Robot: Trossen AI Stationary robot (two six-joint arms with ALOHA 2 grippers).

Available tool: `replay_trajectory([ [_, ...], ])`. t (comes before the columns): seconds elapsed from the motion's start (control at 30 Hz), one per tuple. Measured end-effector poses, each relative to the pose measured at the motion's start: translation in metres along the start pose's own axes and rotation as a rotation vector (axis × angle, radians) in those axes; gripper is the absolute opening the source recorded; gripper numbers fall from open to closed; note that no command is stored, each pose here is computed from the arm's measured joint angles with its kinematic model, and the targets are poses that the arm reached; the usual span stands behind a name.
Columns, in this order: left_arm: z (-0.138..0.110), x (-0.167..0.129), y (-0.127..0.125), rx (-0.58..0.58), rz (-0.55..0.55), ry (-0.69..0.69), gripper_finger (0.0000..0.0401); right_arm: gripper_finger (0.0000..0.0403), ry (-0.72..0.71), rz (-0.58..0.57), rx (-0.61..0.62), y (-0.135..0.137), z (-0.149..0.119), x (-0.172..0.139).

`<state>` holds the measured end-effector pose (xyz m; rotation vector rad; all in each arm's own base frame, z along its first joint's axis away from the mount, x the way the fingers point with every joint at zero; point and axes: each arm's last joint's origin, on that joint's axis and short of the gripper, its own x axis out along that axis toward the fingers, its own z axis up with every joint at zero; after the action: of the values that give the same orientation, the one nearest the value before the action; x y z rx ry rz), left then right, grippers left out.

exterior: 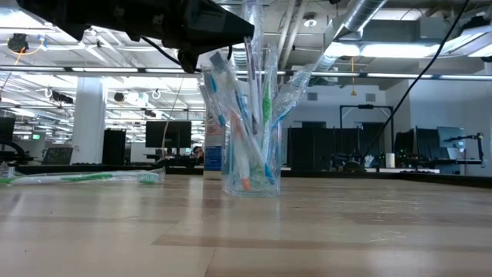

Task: Pick & Place toothbrushing station
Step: Put the purple toothbrush into the Transparent organizer

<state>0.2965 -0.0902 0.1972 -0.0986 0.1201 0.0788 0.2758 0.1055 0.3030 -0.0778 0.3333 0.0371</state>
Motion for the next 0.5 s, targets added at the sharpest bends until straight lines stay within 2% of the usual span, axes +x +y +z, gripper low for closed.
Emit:
replay_trajectory([
  [0.5,-0.012,0.006,0.000,-0.013,0.009,0.039,0.0012,0.0098,-0.001,0.000,0.000,0.000,0.000,0.000],
])
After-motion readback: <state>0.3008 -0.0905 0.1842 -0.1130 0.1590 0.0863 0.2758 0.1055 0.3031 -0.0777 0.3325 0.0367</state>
